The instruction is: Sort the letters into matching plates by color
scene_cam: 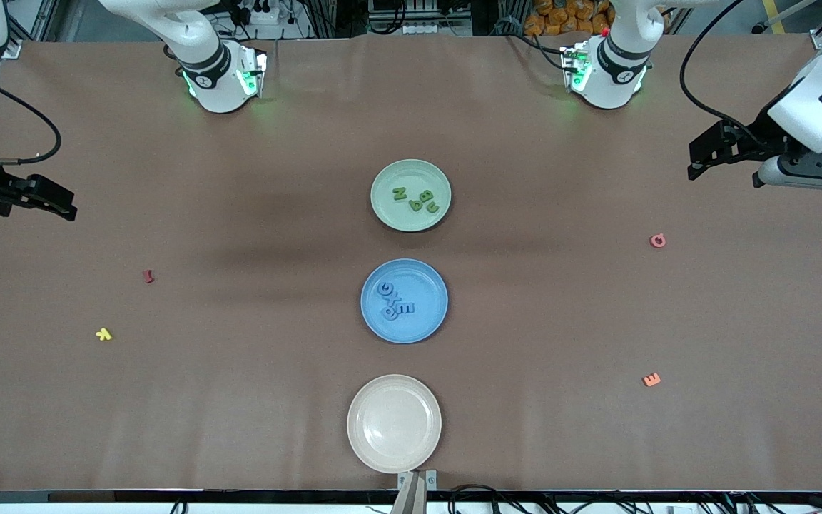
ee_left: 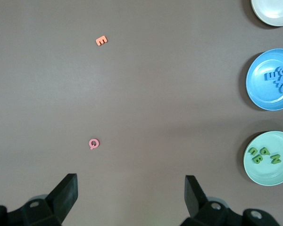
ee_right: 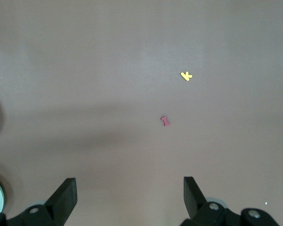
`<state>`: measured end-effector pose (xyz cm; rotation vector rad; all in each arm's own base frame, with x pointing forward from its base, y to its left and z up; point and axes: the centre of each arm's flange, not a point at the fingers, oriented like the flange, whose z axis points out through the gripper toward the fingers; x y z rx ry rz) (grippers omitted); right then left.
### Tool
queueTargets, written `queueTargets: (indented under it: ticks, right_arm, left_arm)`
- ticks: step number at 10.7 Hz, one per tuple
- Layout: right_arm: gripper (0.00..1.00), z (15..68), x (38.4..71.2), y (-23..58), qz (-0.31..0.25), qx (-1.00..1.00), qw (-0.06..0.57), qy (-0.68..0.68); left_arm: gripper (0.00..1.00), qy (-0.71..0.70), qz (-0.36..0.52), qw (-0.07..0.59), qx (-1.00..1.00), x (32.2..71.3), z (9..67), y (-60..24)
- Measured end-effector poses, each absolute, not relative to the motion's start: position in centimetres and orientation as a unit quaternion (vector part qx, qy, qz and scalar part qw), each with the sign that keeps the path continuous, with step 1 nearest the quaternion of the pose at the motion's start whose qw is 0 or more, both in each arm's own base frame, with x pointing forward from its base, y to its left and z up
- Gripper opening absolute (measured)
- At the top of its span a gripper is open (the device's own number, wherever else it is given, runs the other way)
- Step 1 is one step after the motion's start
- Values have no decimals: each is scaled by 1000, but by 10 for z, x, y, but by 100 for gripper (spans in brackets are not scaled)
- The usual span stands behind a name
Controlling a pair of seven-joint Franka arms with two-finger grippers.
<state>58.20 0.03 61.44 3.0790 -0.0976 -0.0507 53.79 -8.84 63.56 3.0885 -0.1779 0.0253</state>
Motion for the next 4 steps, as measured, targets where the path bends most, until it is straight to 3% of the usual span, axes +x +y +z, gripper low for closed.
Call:
queueTargets:
  ticks: [4]
  right_arm:
    - [100,615,582,1,-16,999,30,-32]
  left_arm:
    - [100,-57,8,24,998,538,636,-87]
